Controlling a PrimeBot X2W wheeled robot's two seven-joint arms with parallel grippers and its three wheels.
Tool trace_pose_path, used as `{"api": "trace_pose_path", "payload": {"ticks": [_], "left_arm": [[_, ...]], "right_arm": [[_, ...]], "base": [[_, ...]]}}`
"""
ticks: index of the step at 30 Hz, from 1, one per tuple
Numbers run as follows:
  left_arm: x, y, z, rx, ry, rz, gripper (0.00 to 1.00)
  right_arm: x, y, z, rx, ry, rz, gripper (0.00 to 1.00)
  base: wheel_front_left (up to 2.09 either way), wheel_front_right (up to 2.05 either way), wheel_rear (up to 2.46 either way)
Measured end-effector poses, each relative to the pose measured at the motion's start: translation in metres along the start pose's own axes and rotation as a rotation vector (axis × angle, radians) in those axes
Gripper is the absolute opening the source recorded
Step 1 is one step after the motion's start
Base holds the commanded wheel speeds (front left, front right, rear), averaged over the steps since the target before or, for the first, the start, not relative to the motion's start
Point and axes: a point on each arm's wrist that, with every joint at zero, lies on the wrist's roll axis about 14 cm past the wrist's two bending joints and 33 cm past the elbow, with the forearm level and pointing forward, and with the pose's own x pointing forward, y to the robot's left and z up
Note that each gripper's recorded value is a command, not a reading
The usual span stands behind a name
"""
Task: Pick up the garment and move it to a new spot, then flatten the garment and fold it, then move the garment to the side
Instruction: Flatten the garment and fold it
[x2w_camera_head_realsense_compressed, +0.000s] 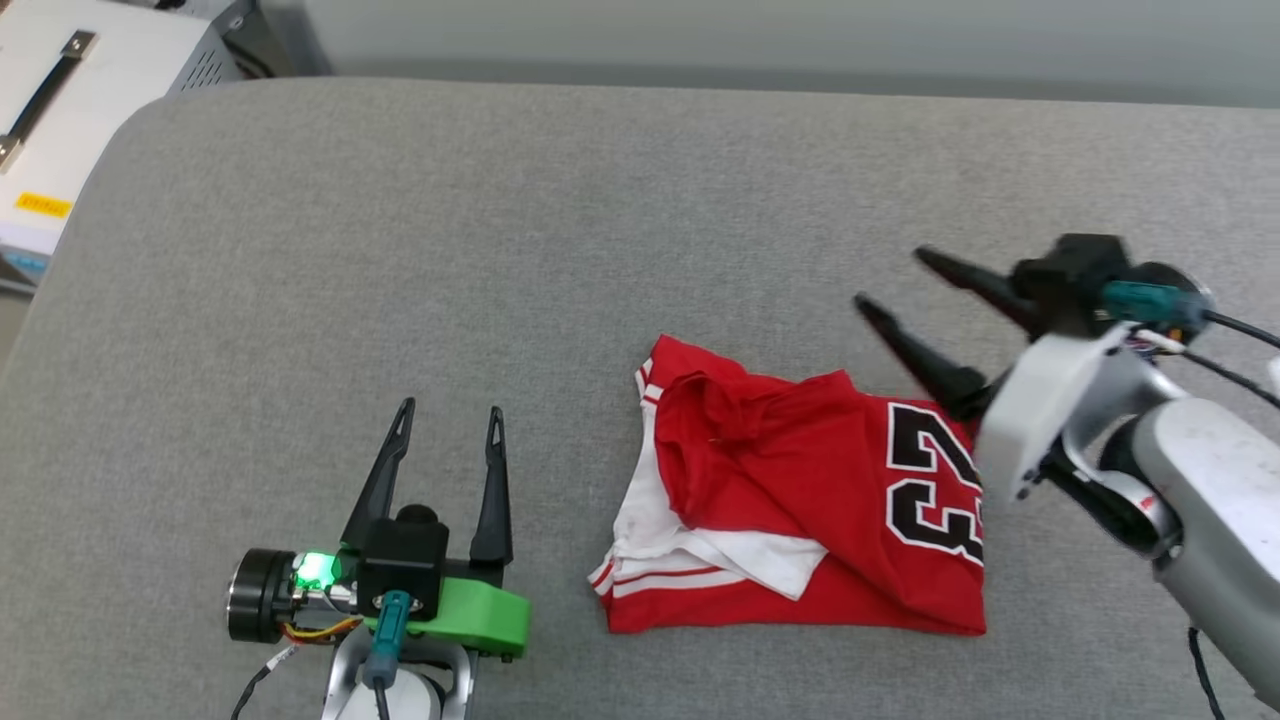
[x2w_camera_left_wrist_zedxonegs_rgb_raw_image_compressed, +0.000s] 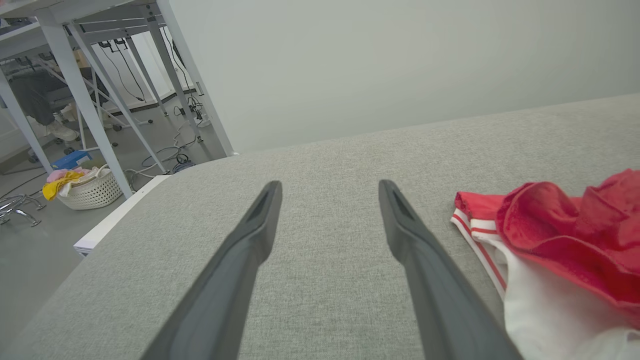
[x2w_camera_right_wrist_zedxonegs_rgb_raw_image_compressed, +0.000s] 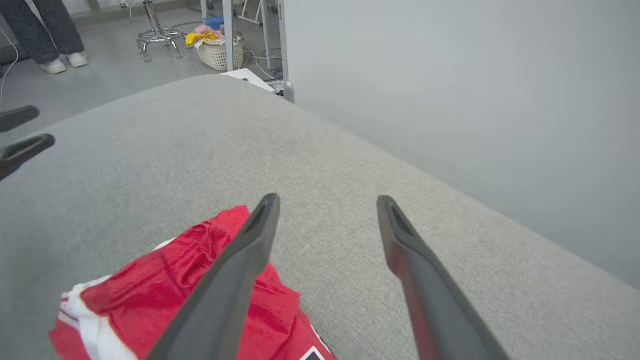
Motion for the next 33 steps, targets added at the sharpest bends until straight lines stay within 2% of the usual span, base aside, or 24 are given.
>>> {"api": "trace_pose_path", "payload": {"ticks": [8,12,18,21,33], "left_arm": [[0.000,-0.002,0.017,0.002,-0.053,-0.014,1.00],[-0.004,-0.003,0.023,0.002,-0.070,-0.019,1.00],[-0.011,-0.005,0.031,-0.002,-0.091,-0.028,1.00],[-0.015,-0.006,0.034,-0.003,-0.098,-0.033,1.00],[-0.031,-0.004,0.035,-0.001,-0.098,-0.041,1.00]], "right_arm": [[-0.059,-0.053,0.038,-0.118,-0.297,-0.315,1.00],[-0.088,-0.058,0.042,-0.137,-0.382,-0.440,1.00],[-0.116,-0.042,0.038,-0.129,-0.434,-0.542,1.00],[-0.129,-0.033,0.037,-0.084,-0.465,-0.582,1.00],[-0.156,-0.012,0.002,-0.006,-0.406,-0.651,1.00]], "base": [[0.00,0.00,0.00],[0.00,0.00,0.00],[0.00,0.00,0.00],[0.00,0.00,0.00],[0.00,0.00,0.00]]}}
